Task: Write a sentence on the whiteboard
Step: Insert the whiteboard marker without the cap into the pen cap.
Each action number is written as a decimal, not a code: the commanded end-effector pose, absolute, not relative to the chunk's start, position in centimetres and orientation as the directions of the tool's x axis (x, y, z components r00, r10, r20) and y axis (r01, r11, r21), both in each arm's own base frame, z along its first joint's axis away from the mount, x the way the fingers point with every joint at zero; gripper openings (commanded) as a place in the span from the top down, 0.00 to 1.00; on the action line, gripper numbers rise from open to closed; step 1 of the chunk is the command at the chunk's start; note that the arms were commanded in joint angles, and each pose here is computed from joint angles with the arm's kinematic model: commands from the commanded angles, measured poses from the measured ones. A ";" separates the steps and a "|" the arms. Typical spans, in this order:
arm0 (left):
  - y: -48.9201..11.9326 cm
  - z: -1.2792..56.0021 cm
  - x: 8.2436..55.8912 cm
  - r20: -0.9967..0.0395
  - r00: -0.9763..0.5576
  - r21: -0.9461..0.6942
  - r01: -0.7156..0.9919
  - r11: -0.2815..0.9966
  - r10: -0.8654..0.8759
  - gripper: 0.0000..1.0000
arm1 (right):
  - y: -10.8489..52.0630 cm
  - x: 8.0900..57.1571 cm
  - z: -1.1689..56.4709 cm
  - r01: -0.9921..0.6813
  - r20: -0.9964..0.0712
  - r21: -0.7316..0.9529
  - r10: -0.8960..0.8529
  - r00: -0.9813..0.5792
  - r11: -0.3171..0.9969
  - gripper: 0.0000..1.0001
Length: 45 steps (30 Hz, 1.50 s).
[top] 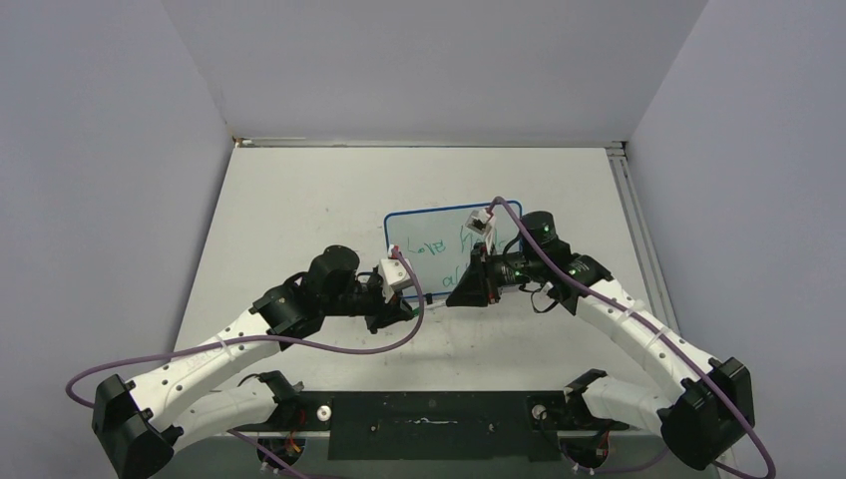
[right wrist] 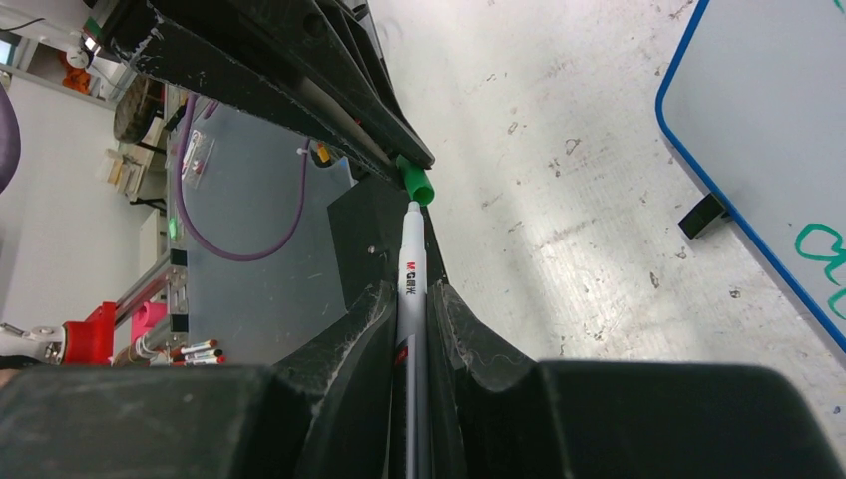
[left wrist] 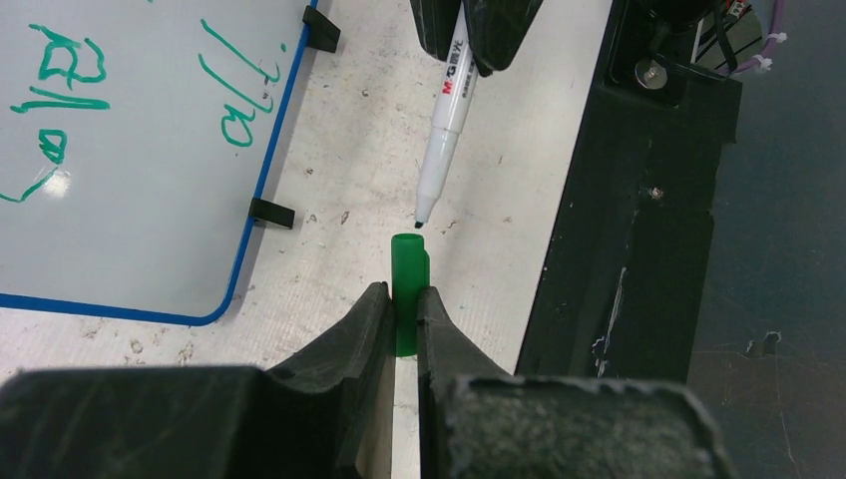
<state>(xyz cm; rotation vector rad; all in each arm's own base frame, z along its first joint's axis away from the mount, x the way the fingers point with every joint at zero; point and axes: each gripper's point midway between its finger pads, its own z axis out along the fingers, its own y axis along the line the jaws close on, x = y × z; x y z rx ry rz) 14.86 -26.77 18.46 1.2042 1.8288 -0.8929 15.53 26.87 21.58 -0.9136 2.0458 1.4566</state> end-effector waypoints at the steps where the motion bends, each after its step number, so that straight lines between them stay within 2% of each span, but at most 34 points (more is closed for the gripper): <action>1: -27.4 19.4 14.8 -0.893 -0.232 -0.128 0.952 0.277 0.385 1.00 | 26.8 16.1 24.3 -0.806 -0.779 0.568 -0.207 -0.592 0.167 0.95; 13: -27.5 19.4 14.8 -0.893 -0.230 -0.126 0.953 0.275 0.386 1.00 | 27.6 15.5 23.8 -0.799 -0.767 0.586 -0.228 -0.600 0.135 0.95; 45: -27.6 19.5 14.6 -0.896 -0.223 -0.120 0.955 0.272 0.385 1.00 | 27.2 16.3 22.6 -0.795 -0.761 0.575 -0.231 -0.606 0.192 0.95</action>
